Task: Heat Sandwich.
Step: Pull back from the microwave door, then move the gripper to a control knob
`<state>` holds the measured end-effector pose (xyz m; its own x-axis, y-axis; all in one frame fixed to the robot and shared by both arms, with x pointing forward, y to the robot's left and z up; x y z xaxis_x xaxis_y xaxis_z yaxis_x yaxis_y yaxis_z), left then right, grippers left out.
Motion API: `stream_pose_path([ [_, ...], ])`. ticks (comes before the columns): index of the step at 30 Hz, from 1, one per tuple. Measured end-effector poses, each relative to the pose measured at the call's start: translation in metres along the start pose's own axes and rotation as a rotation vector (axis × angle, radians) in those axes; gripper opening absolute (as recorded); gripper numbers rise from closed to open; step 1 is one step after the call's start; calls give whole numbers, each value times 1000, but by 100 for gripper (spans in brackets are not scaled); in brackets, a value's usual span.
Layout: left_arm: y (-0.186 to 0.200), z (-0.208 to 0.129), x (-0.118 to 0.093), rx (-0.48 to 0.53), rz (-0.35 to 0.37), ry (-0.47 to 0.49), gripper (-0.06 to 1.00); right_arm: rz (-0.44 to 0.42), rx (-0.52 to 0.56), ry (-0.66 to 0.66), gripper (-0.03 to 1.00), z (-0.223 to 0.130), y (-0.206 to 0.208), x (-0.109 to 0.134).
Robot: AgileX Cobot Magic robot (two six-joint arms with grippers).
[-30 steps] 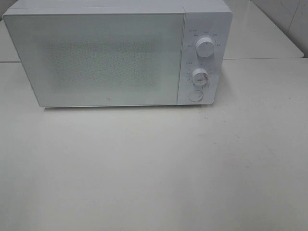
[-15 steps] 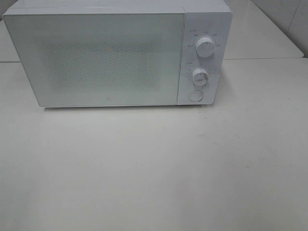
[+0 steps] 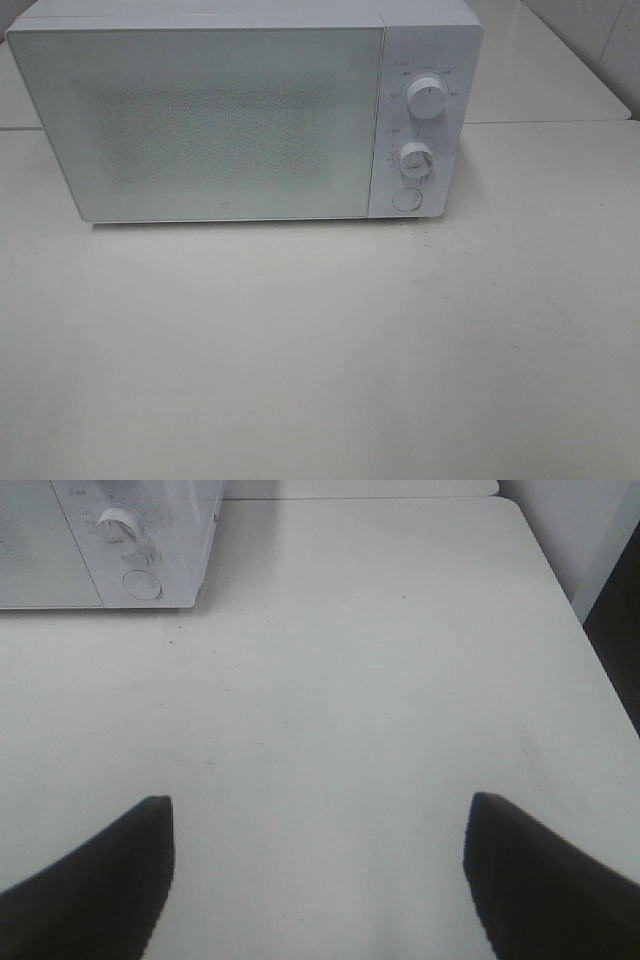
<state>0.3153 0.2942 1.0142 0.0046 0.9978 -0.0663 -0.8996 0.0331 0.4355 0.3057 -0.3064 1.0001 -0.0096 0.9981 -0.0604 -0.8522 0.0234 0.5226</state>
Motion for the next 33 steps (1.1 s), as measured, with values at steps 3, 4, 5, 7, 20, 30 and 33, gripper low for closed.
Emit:
stream_pose_path([
  [3, 0, 0, 0, 0, 0, 0, 99, 0, 0, 0, 77, 0, 0, 0],
  [4, 0, 0, 0, 0, 0, 0, 99, 0, 0, 0, 77, 0, 0, 0],
  [5, 0, 0, 0, 0, 0, 0, 99, 0, 0, 0, 77, 0, 0, 0],
  [7, 0, 0, 0, 0, 0, 0, 99, 0, 0, 0, 77, 0, 0, 0],
  [20, 0, 0, 0, 0, 0, 0, 99, 0, 0, 0, 77, 0, 0, 0],
  [30, 0, 0, 0, 0, 0, 0, 99, 1, 3, 2, 77, 19, 1, -1],
  [33, 0, 0, 0, 0, 0, 0, 99, 3, 27, 6, 77, 27, -9, 0],
])
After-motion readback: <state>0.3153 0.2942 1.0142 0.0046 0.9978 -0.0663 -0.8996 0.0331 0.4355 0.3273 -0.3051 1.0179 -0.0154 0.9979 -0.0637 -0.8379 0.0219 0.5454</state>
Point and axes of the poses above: a point on each arm's last joint axis where the gripper is mounted, y pointing back along that axis away from the gripper, x along the wrist's bending axis when the last joint is at zero, z = x × y, the point moved 9 cm from there along -y, pointing out along that axis toward the gripper, and after that the axes turned 4 degrees about y, right-handed, at the moved point
